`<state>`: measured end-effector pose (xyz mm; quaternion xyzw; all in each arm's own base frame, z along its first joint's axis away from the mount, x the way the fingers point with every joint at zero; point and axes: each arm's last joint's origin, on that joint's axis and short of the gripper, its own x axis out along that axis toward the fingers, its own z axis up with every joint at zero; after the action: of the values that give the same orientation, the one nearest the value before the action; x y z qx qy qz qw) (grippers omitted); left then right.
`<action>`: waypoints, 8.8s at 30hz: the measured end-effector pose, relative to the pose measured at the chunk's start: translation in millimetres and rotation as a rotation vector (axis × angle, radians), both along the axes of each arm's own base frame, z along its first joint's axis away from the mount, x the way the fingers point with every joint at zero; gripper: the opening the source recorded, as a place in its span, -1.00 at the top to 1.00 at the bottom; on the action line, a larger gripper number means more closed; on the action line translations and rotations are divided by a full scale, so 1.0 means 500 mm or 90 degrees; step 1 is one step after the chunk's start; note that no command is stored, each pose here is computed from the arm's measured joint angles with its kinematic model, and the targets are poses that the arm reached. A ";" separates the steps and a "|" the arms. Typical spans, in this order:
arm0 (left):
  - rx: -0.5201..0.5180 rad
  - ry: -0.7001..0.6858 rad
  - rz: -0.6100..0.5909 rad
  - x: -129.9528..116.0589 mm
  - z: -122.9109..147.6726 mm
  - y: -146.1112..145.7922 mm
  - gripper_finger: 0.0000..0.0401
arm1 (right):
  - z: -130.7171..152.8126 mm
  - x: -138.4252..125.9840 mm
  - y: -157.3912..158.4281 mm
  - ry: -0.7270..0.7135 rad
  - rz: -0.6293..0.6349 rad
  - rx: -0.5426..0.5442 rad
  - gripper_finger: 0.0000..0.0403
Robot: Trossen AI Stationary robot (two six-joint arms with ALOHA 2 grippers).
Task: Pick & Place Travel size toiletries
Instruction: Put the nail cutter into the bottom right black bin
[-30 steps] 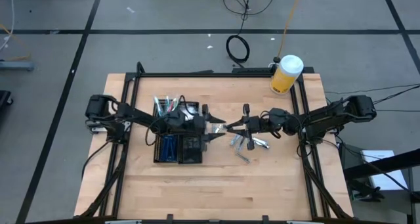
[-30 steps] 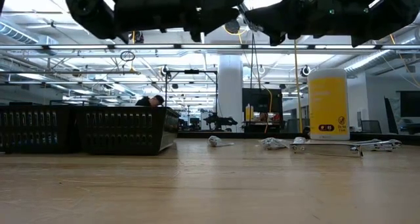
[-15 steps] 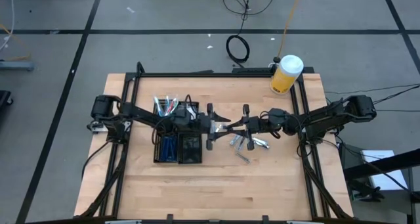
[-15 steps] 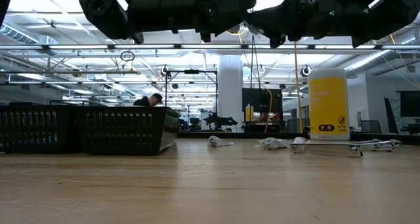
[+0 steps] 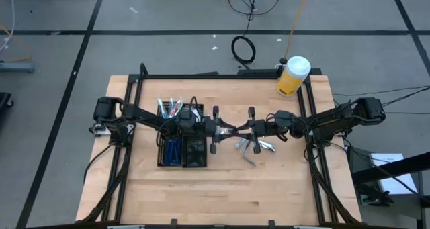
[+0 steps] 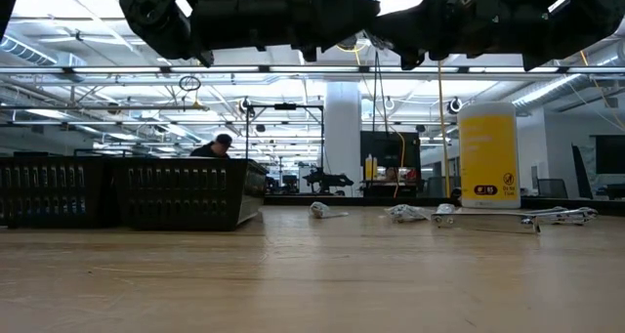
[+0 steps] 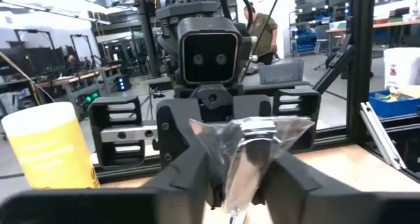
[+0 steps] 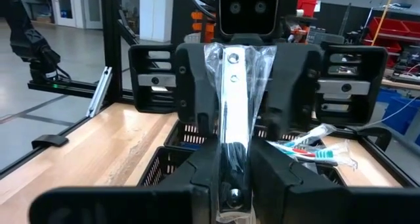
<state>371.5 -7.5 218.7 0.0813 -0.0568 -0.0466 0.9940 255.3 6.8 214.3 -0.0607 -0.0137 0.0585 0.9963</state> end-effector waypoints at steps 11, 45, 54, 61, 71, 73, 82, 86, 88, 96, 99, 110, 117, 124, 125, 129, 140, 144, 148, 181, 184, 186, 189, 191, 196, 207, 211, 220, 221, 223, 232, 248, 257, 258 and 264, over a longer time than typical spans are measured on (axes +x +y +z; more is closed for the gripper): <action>-0.024 0.013 -0.012 -0.002 0.000 0.017 0.82 | -0.017 0.000 -0.003 0.063 -0.036 0.002 0.53; -0.539 0.712 0.298 -0.191 -0.055 -0.123 0.71 | -0.061 -0.009 -0.030 0.203 -0.165 0.045 -0.36; -0.531 0.730 0.320 -0.182 -0.076 -0.110 0.66 | -0.062 -0.009 -0.030 0.206 -0.168 0.080 -0.38; -0.528 0.724 0.322 -0.181 -0.073 -0.100 0.52 | -0.067 -0.011 -0.030 0.224 -0.169 0.079 -0.44; -0.502 0.727 0.306 -0.180 -0.073 -0.100 -0.09 | -0.068 -0.011 -0.030 0.227 -0.168 0.069 -0.43; -0.491 0.728 0.301 -0.180 -0.073 -0.100 -0.18 | -0.068 -0.011 -0.030 0.228 -0.168 0.067 -0.44; -0.410 0.691 0.248 -0.154 -0.033 -0.080 -0.35 | -0.098 0.032 -0.049 0.225 -0.195 0.096 -0.39; -0.365 0.654 0.220 -0.132 0.004 -0.064 -0.35 | -0.125 0.099 -0.061 0.278 -0.178 0.119 -0.35; -0.335 0.626 0.208 -0.120 0.028 -0.059 -0.35 | -0.141 0.137 -0.066 0.311 -0.161 0.111 -0.34; -0.217 0.532 0.176 -0.093 0.079 -0.053 -0.35 | -0.185 0.223 -0.100 0.502 -0.166 0.065 -0.34; -0.200 0.531 0.171 -0.092 0.079 -0.053 -0.35 | -0.190 0.214 -0.114 0.556 -0.181 0.073 -0.34; -0.167 0.533 0.165 -0.092 0.079 -0.049 -0.35 | -0.153 0.137 -0.121 0.736 -0.207 0.135 -0.25; -0.163 0.530 0.187 -0.092 0.078 -0.036 -0.35 | -0.101 0.119 -0.104 0.698 -0.176 0.202 -0.19; -0.165 0.532 0.199 -0.092 0.077 -0.025 -0.35 | -0.118 0.086 -0.096 0.699 -0.247 0.150 -0.12; -0.165 0.533 0.200 -0.092 0.077 -0.025 -0.35 | -0.128 0.081 -0.095 0.699 -0.241 0.149 -0.11; -0.166 0.533 0.203 -0.092 0.077 -0.022 -0.35 | -0.154 0.071 -0.094 0.658 -0.219 0.164 -0.10; -0.169 0.522 0.215 -0.090 0.079 -0.021 -0.35 | -0.199 0.053 -0.094 0.587 -0.209 0.167 -0.10; -0.172 0.520 0.215 -0.090 0.079 -0.021 -0.35 | -0.213 0.054 -0.094 0.601 -0.209 0.180 -0.07; -0.176 0.518 0.216 -0.090 0.079 -0.021 -0.35 | -0.221 0.051 -0.093 0.620 -0.208 0.184 0.09; -0.160 0.475 0.297 -0.082 0.081 -0.002 -0.35 | -0.026 0.012 -0.086 0.148 -0.137 0.051 0.77; -0.167 0.424 0.291 -0.072 0.093 -0.002 -0.35 | -0.029 -0.018 -0.081 0.013 -0.130 0.048 0.77; -0.152 0.373 0.276 -0.060 0.105 -0.003 -0.35 | -0.036 -0.041 -0.077 -0.059 -0.125 0.058 0.77; -0.118 0.292 0.245 -0.038 0.119 -0.005 -0.35 | -0.041 -0.071 -0.073 -0.140 -0.119 0.071 0.77; -0.084 0.256 0.209 -0.021 0.117 -0.008 -0.35 | -0.046 -0.079 -0.072 -0.151 -0.117 0.080 0.77; -0.052 0.179 0.189 0.021 0.091 0.000 -0.35 | -0.044 -0.081 -0.068 -0.160 -0.090 0.091 0.77; -0.072 0.101 0.181 0.037 0.096 0.033 -0.35 | -0.040 -0.078 -0.056 -0.164 -0.049 0.072 0.77; -0.094 0.084 0.108 0.043 0.094 0.043 -0.35 | -0.039 -0.079 -0.056 -0.166 -0.049 0.072 0.77; -0.096 0.059 0.090 0.063 0.065 0.046 -0.35 | -0.040 -0.077 -0.056 -0.159 -0.049 0.073 0.77; -0.095 0.058 0.085 0.065 0.062 0.046 -0.35 | -0.040 -0.077 -0.056 -0.159 -0.049 0.073 0.77; -0.095 0.053 0.081 0.066 0.062 0.046 -0.35 | -0.041 -0.076 -0.056 -0.155 -0.049 0.074 0.77; -0.078 0.042 0.081 0.065 0.066 0.045 -0.03 | -0.042 -0.076 -0.056 -0.151 -0.050 0.074 0.77; -0.084 0.094 0.081 0.059 0.062 0.047 0.68 | -0.061 -0.072 -0.061 -0.088 -0.088 0.070 0.46; -0.139 0.222 0.137 -0.036 0.153 0.028 0.68 | -0.074 -0.072 -0.071 -0.045 -0.155 0.088 -0.23; -0.163 0.253 0.140 -0.054 0.160 0.024 0.68 | -0.074 -0.073 -0.072 -0.044 -0.156 0.088 -0.27; -0.291 0.485 0.222 -0.139 0.140 -0.015 0.68 | -0.075 -0.073 -0.075 -0.043 -0.160 0.089 -0.36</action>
<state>302.0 -15.1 288.9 -0.1540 0.3174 0.1078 0.9295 218.7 -30.7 177.0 0.0056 -0.0435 -0.0700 0.9966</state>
